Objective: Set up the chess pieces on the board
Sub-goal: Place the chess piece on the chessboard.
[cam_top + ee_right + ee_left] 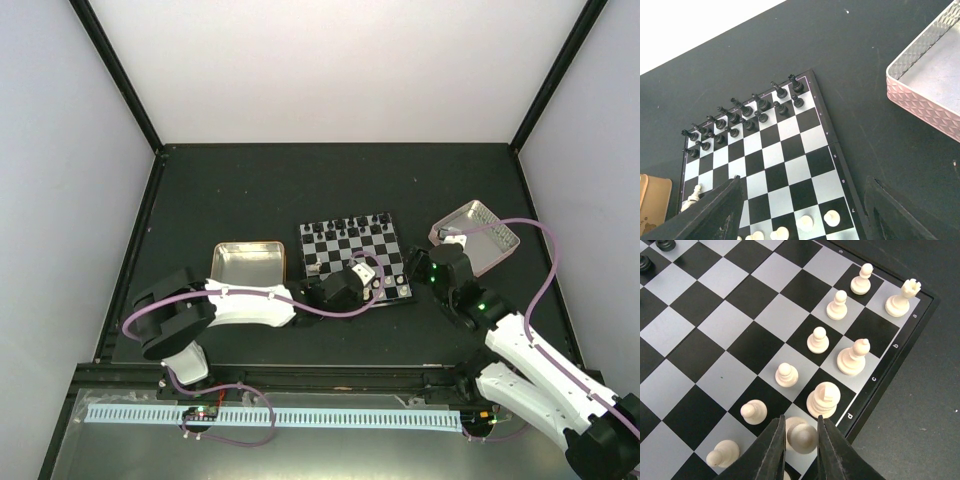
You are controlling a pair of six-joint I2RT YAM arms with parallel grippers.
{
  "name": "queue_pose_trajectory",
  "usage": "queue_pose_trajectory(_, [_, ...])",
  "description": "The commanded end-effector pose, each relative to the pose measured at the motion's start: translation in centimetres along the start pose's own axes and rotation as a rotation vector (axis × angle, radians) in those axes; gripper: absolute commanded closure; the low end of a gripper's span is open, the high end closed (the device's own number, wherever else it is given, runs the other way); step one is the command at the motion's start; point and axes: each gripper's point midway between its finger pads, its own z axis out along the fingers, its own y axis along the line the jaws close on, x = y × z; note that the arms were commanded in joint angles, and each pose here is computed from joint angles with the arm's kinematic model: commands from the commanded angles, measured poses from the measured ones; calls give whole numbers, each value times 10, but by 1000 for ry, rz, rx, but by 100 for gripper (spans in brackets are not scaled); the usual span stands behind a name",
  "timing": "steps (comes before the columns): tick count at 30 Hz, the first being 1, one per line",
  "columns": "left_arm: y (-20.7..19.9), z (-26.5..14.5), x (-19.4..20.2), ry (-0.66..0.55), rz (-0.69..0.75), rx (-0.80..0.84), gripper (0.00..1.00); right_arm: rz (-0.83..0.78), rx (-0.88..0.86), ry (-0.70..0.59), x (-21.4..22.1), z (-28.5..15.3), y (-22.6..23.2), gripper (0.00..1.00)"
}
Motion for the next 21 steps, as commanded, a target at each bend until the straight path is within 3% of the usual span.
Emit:
queue_pose_trajectory(1, [-5, 0, -15, -30, 11, -6, 80, 18, -3, -20, -5, 0, 0, 33])
queue_pose_trajectory(10, [-4, -6, -20, -42, 3, -3, 78, 23, -12, -25, -7, -3, 1, 33])
queue_pose_trajectory(21, [13, -42, -52, -110, -75, -22, 72, 0, -73, 9, -3, -3, 14, 33])
